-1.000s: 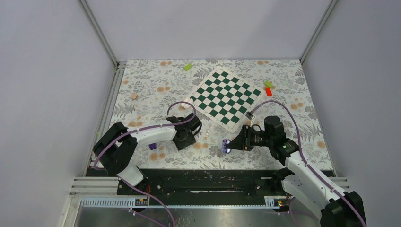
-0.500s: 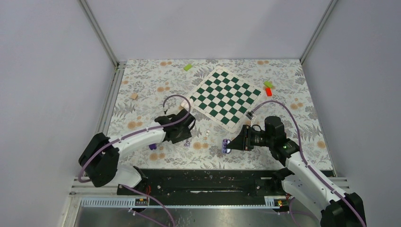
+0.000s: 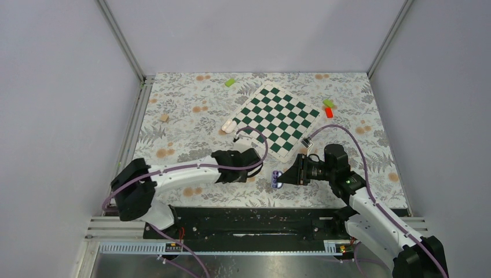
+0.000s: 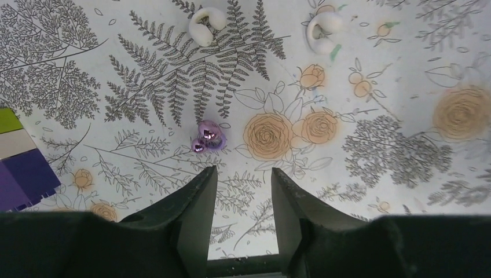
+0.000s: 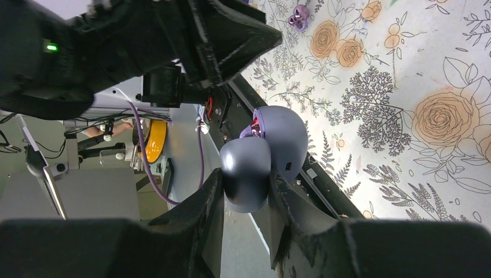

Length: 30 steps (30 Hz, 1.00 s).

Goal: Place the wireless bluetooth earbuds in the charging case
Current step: Pick up the right earbud from the center of the board.

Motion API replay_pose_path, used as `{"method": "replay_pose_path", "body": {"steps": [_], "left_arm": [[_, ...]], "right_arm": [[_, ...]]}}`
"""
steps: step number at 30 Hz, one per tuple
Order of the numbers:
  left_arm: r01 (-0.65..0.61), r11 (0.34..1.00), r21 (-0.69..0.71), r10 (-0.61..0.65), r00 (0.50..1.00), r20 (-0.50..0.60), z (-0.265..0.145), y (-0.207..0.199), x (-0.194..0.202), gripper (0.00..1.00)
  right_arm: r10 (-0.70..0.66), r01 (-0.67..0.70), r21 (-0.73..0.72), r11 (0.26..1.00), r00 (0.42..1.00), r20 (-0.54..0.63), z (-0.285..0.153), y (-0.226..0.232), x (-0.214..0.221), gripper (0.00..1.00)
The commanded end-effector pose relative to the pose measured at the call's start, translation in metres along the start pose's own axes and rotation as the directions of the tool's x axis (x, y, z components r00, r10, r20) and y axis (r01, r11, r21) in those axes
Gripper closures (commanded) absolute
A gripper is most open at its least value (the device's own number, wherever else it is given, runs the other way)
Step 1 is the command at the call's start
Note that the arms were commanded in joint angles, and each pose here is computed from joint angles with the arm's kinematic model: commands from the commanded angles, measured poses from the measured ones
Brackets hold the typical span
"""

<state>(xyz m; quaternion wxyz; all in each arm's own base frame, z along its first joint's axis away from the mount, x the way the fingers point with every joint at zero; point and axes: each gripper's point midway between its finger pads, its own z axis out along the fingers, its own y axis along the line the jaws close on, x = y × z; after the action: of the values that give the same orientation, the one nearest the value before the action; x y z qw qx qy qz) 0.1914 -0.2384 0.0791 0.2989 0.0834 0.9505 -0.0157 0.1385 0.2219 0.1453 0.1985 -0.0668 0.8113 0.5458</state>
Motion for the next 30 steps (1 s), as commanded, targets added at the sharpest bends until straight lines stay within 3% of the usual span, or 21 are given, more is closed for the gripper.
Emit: {"method": "replay_pose_path", "body": {"steps": [1,12,30], "left_arm": [[-0.084,0.993,-0.088,0.084,0.996,0.001,0.012,0.004,-0.003,0.59],[-0.124,0.984,-0.126,0.121,0.992,-0.029,0.033,-0.001,0.003,0.63],[-0.089,0.978,-0.187,0.079,0.995,-0.061,0.050,0.015,0.006,0.67]], "right_arm": [[-0.051,0.052,-0.041,0.998,0.999,0.008,-0.002,0.012,-0.003,1.00],[-0.051,0.051,-0.026,0.998,0.999,0.006,-0.002,0.009,-0.003,1.00],[-0.060,0.060,-0.025,0.998,0.998,-0.001,-0.001,0.011,-0.006,1.00]]}}
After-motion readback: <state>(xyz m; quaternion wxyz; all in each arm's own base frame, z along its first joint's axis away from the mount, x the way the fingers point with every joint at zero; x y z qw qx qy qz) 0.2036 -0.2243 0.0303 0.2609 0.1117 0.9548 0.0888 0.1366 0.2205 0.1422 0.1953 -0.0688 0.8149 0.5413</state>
